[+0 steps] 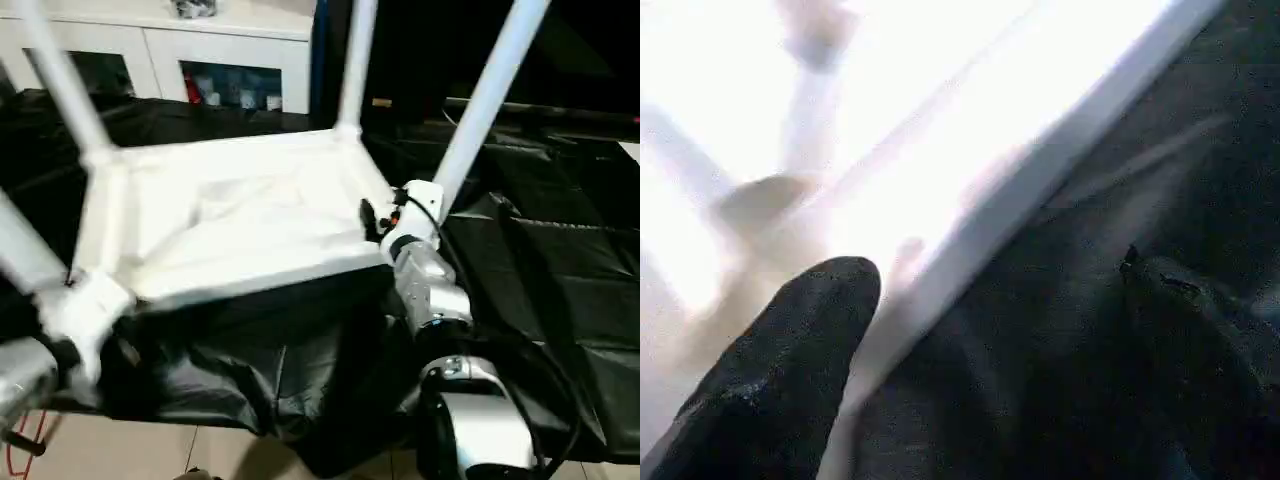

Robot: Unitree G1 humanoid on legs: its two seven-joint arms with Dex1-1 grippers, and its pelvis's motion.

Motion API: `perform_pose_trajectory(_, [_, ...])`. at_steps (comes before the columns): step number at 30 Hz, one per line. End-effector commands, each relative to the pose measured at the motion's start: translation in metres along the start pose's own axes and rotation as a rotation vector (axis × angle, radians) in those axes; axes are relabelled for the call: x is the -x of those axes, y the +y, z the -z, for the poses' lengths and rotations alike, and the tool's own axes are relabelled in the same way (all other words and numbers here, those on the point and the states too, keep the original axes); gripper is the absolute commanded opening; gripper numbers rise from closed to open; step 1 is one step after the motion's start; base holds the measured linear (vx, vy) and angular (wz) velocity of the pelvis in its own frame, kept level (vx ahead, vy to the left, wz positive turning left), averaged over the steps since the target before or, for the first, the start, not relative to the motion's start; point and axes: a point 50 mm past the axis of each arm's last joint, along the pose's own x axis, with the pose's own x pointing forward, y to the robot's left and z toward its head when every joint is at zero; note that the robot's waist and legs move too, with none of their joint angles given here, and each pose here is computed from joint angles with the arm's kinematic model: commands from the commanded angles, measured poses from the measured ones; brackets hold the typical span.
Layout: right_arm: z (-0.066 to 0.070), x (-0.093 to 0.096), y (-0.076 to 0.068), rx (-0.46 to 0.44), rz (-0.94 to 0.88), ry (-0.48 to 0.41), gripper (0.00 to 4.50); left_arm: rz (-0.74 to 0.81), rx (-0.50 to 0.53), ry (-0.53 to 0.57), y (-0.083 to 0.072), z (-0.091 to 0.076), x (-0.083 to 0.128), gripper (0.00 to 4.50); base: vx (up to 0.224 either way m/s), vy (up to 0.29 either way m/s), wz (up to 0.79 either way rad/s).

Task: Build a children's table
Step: Rotate table base

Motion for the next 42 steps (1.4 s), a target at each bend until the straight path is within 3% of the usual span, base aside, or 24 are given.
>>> perform_pose_trajectory(1, [-0.009, 0.0, -0.007, 0.01, 0.019, -0.033, 3.65, -0.034, 0.01, -0.033, 0.001, 0.0, 0.001, 4.47, 0.0, 0.0, 0.0])
perform_pose_trajectory(6, [-0.008, 0.007, 0.004, 0.072, -0.117, -0.051, 3.65, -0.068, 0.16, -0.213, -0.005, 0.0, 0.012, 4.47, 0.0, 0.0, 0.0])
perform_pose_trajectory(11, [0.008, 0.034, 0.017, 0.176, -0.337, -0.043, 3.65, -0.129, 0.324, -0.417, -0.022, 0.023, 0.038, 4.47, 0.0, 0.0, 0.0])
perform_pose_trajectory(15, [0.018, 0.051, 0.02, 0.187, -0.414, -0.023, 3.65, -0.235, 0.319, -0.448, -0.026, 0.038, 0.048, 4.47, 0.0, 0.0, 0.0])
perform_pose_trajectory(16, [0.023, 0.06, 0.02, 0.2, -0.447, -0.004, 3.65, -0.339, 0.309, -0.481, -0.025, 0.044, 0.053, 4.47, 0.0, 0.0, 0.0])
perform_pose_trajectory(20, [0.03, 0.074, 0.014, 0.222, -0.455, 0.031, 3.65, -0.512, 0.315, -0.518, -0.018, 0.05, 0.062, 4.47, 0.0, 0.0, 0.0])
perform_pose_trajectory(24, [0.034, 0.079, 0.008, 0.205, -0.402, 0.046, 3.65, -0.576, 0.315, -0.532, -0.008, 0.052, 0.062, 4.47, 0.0, 0.0, 0.0])
perform_pose_trajectory(25, [0.037, 0.079, 0.004, 0.191, -0.347, 0.07, 3.65, -0.575, 0.302, -0.56, 0.001, 0.046, 0.055, 4.47, 0.0, 0.0, 0.0])
perform_pose_trajectory(30, [0.046, 0.077, -0.002, 0.199, -0.256, 0.142, 3.65, -0.509, 0.292, -0.608, 0.008, 0.036, 0.042, 4.47, 0.0, 0.0, 0.0])
perform_pose_trajectory(31, [0.056, 0.071, -0.011, 0.211, -0.152, 0.211, 3.65, -0.445, 0.294, -0.615, 0.011, 0.03, 0.033, 4.47, 0.0, 0.0, 0.0])
perform_pose_trajectory(34, [0.06, 0.062, -0.014, 0.194, -0.099, 0.244, 3.65, -0.385, 0.317, -0.61, 0.014, 0.025, 0.022, 4.47, 0.0, 0.0, 0.0])
perform_pose_trajectory(42, [0.054, 0.035, -0.005, 0.205, -0.098, 0.261, 3.65, 0.013, 0.411, -0.607, -0.01, 0.006, -0.003, 4.47, 0.0, 0.0, 0.0])
